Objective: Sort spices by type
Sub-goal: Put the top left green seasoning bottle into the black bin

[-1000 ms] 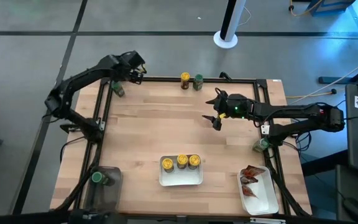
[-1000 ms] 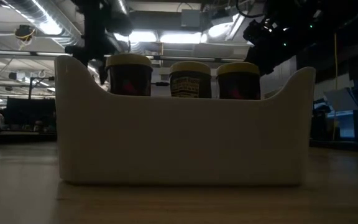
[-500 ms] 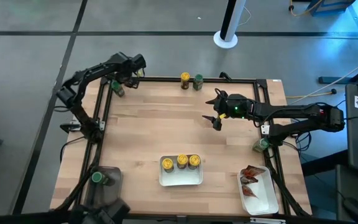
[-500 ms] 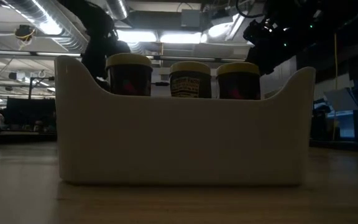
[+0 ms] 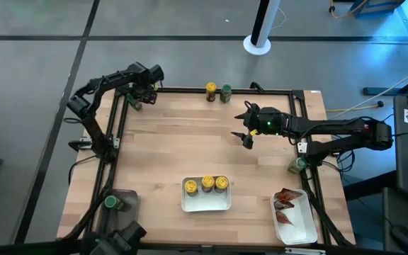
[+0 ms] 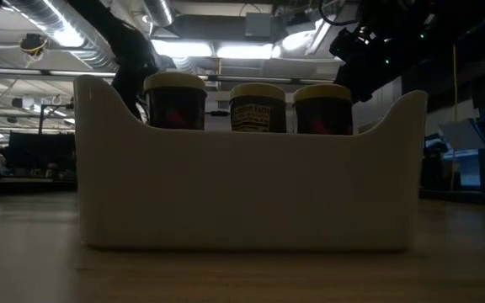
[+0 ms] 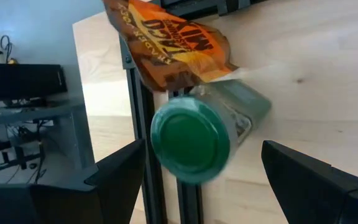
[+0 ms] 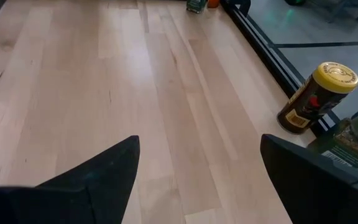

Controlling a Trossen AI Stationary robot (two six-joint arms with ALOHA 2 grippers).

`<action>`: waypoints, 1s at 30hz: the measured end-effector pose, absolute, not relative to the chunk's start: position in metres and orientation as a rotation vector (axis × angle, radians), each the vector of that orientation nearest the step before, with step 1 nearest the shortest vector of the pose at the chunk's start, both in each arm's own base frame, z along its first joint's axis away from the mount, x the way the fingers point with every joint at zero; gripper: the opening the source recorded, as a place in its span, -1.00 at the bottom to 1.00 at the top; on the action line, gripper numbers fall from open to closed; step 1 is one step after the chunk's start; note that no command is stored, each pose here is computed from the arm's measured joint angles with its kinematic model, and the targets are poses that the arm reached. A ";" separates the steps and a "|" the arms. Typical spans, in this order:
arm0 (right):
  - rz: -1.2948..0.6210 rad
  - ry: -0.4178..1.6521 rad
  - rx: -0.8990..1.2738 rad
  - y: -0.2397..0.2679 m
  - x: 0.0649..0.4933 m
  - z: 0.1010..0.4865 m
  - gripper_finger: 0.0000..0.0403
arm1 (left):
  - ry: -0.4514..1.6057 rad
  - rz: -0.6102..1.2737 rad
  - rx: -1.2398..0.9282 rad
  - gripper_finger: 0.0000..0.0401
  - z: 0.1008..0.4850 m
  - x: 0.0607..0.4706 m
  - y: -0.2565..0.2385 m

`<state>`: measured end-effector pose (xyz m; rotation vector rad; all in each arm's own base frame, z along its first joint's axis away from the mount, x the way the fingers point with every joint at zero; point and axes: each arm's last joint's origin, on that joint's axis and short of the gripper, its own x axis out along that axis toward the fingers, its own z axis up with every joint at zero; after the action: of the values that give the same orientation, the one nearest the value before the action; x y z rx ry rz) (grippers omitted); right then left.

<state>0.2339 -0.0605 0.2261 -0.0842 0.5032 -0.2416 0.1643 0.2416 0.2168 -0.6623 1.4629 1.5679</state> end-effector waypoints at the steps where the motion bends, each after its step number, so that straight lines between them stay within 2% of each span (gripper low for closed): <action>1: -0.242 0.503 -0.084 -0.061 0.234 0.226 0.65 | 1.462 1.563 -0.658 0.52 0.215 0.163 0.242; 18: -0.236 0.505 -0.105 -0.060 0.234 0.226 0.65 | 1.459 1.296 -0.660 0.52 0.200 0.173 0.242; 30: -0.236 0.509 -0.105 -0.061 0.234 0.226 0.65 | 1.454 1.238 -0.601 0.52 0.200 0.177 0.243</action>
<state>0.2338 -0.0605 0.2259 -0.1050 0.5086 -0.2359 0.1775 0.2430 0.2000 -0.6013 1.4538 1.2381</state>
